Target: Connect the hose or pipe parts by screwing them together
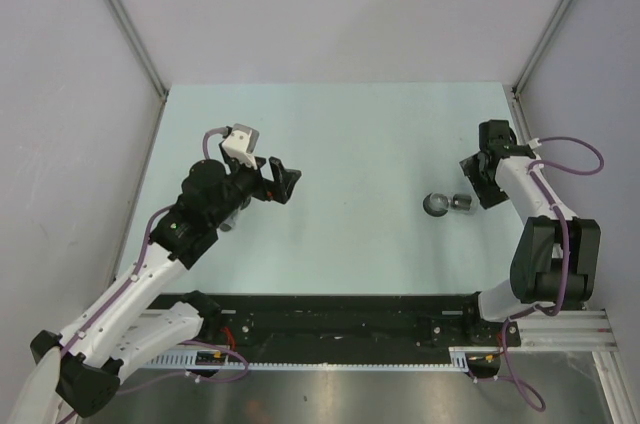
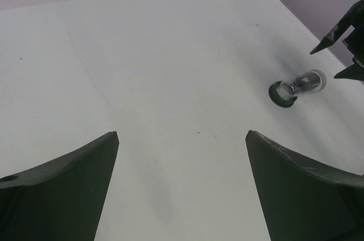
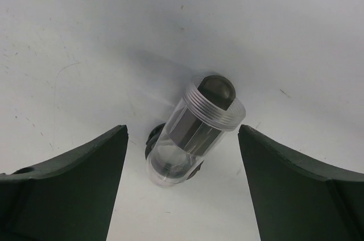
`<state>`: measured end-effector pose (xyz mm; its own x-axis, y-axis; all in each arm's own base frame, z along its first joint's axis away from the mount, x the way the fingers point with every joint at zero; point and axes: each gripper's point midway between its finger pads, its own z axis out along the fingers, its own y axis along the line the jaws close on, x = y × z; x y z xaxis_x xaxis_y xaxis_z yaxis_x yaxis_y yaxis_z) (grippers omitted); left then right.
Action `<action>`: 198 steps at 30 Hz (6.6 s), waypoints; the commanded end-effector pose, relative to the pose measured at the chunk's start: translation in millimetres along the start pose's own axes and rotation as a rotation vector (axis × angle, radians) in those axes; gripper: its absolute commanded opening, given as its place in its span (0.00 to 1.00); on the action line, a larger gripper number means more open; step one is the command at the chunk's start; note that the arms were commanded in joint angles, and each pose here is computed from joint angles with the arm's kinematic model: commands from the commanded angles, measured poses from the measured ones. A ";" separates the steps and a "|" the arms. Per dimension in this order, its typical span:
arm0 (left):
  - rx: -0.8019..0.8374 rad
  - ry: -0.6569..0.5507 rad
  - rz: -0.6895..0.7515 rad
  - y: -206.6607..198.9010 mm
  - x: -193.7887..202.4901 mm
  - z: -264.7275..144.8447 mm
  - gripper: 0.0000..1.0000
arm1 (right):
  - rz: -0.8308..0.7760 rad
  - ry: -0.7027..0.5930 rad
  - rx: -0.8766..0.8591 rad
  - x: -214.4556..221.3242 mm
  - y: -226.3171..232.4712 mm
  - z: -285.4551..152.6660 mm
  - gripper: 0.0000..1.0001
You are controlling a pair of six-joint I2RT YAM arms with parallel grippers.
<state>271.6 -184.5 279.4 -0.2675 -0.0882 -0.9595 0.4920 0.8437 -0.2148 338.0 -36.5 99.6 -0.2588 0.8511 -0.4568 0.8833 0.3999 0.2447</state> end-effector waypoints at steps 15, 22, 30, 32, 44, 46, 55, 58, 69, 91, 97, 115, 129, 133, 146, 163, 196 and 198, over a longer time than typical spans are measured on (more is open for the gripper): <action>0.036 -0.057 -0.021 -8.2 -21.0 -6.2 1.00 | 0.140 0.004 0.088 13.2 -7.7 -2.3 0.87; 0.025 -0.052 -0.020 -6.1 -19.0 -4.9 1.00 | 0.089 0.054 0.063 31.1 4.3 7.0 0.86; 0.018 -0.042 -0.021 -4.7 -16.4 -1.9 0.99 | -0.047 0.057 0.038 41.2 13.5 22.7 0.70; 0.016 -0.040 -0.020 -4.2 -15.7 -1.5 0.99 | -0.099 0.048 0.003 45.1 21.7 20.3 0.65; -0.048 -0.040 -0.013 8.3 -11.9 0.0 0.99 | -0.483 0.168 -0.173 104.5 47.0 5.8 0.57; -0.075 -0.041 -0.012 13.3 -10.7 0.2 0.98 | -0.586 0.171 -0.252 124.2 59.4 -8.5 0.57; -0.207 -0.022 0.008 35.0 -0.2 1.0 0.98 | -1.101 0.182 -0.505 204.6 70.6 -58.8 0.57; -0.233 -0.011 0.017 38.3 3.2 1.7 0.98 | -1.067 0.139 -0.446 193.1 64.4 -60.0 0.59; -0.317 0.016 0.056 53.2 11.9 5.8 0.98 | -0.464 -0.057 -0.199 74.4 43.5 -56.5 1.00; -0.310 0.034 0.068 47.0 13.4 5.5 0.99 | -0.165 0.017 -0.145 76.7 68.6 6.5 0.98; -0.272 0.058 0.056 39.4 17.0 13.1 0.99 | -0.212 0.028 -0.144 80.9 78.0 26.5 0.96; -0.175 0.230 -0.133 24.8 42.4 35.0 0.94 | -1.273 0.145 -0.824 216.7 129.6 -57.7 0.41; 0.068 0.443 -0.427 4.6 83.1 44.1 0.89 | -1.601 0.027 -1.385 320.6 97.7 -149.7 0.42; 0.211 0.508 -0.464 -17.2 93.8 45.5 0.92 | -1.615 0.003 -1.435 325.9 93.4 -169.5 0.42; 0.092 0.487 -0.486 7.8 108.2 53.6 0.93 | -1.576 -0.110 -1.460 312.2 93.9 -195.2 0.40; -0.644 0.605 -0.232 170.7 132.8 17.2 0.96 | -1.452 -0.039 -1.139 300.3 95.5 -116.0 0.38; -0.564 0.841 -0.294 178.4 191.6 23.0 0.83 | -0.700 0.221 -0.456 162.3 54.0 10.9 0.46; -0.521 0.846 -0.345 166.8 195.1 23.4 0.82 | -0.628 0.235 -0.417 153.1 48.5 15.0 0.50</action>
<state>324.4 -53.9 44.9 -0.9165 -0.0878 -0.3903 -0.0833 0.9961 -0.0284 349.2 132.9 33.8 -0.8097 0.2881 -0.5113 0.1278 0.9368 0.3256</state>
